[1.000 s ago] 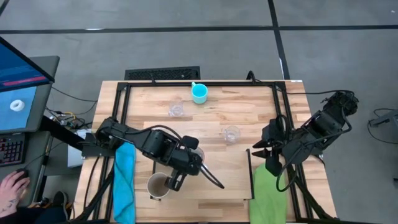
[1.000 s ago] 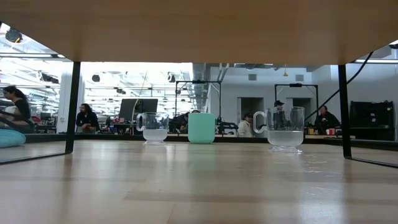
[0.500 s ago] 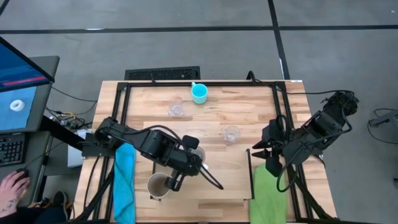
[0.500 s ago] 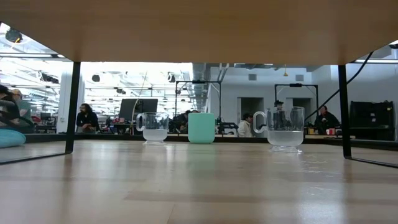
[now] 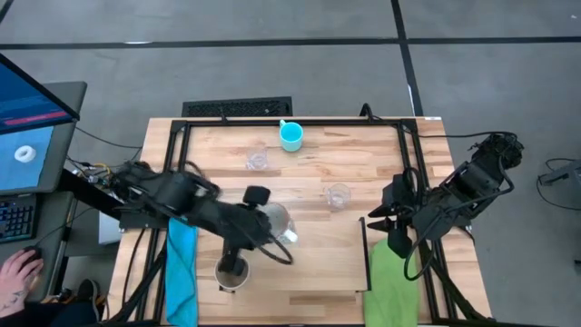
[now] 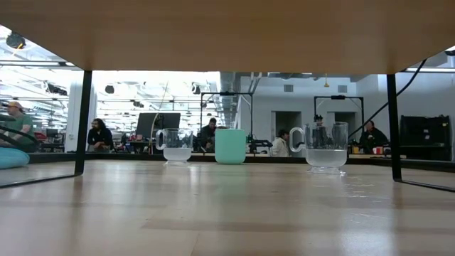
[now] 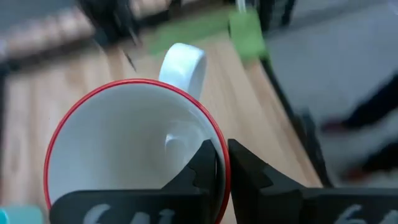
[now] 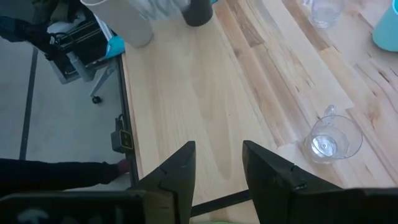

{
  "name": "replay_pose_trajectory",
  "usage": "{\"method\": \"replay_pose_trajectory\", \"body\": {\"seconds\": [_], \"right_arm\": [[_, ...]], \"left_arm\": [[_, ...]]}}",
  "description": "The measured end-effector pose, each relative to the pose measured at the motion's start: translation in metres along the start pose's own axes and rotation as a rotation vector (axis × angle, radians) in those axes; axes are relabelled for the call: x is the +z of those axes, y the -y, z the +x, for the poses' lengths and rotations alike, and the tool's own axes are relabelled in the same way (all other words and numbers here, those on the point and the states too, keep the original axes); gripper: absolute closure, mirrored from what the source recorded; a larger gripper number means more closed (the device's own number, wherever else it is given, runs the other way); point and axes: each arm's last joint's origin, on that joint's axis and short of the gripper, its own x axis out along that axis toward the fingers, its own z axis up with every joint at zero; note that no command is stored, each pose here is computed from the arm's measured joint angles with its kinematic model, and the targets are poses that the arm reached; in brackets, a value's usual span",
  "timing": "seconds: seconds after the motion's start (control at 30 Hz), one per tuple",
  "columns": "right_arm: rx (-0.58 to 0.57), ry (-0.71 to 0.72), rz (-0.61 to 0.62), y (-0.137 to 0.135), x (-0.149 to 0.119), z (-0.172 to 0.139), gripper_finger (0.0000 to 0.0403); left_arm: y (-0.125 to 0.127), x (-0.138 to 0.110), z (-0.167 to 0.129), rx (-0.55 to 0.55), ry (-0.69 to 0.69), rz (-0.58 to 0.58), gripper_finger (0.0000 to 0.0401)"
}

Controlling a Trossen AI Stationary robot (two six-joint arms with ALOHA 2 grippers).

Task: Stack small to large cups/mugs on shelf
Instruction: Put the gray patterned mug on the shelf

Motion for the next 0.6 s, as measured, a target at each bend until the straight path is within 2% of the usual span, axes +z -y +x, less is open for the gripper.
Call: {"method": "replay_pose_trajectory", "body": {"seconds": [0.07,0.2,0.33,0.4,0.5,0.6], "right_arm": [[0.0,0.003,-0.01,0.0,0.001,0.0,0.025],[-0.002,0.017,0.004,0.002,0.004,0.002,0.025],[-0.009,0.031,0.016,0.004,0.008,0.003,0.025],[-0.014,0.033,0.022,0.005,0.009,0.004,0.025],[-0.016,0.036,0.028,0.006,0.01,0.004,0.025],[-0.011,0.04,0.031,0.005,0.01,0.004,0.025]], "left_arm": [[0.0,0.005,-0.008,0.006,0.073,0.005,0.0393],[0.001,0.006,-0.007,-0.007,0.09,0.013,0.0393],[0.003,-0.007,0.0,0.0,-0.026,0.032,0.0393],[0.007,-0.009,0.006,-0.006,-0.007,0.043,0.0393],[0.006,-0.014,0.007,-0.009,0.093,0.044,0.0393],[0.006,-0.037,0.014,-0.008,0.068,0.014,0.0393]]}}
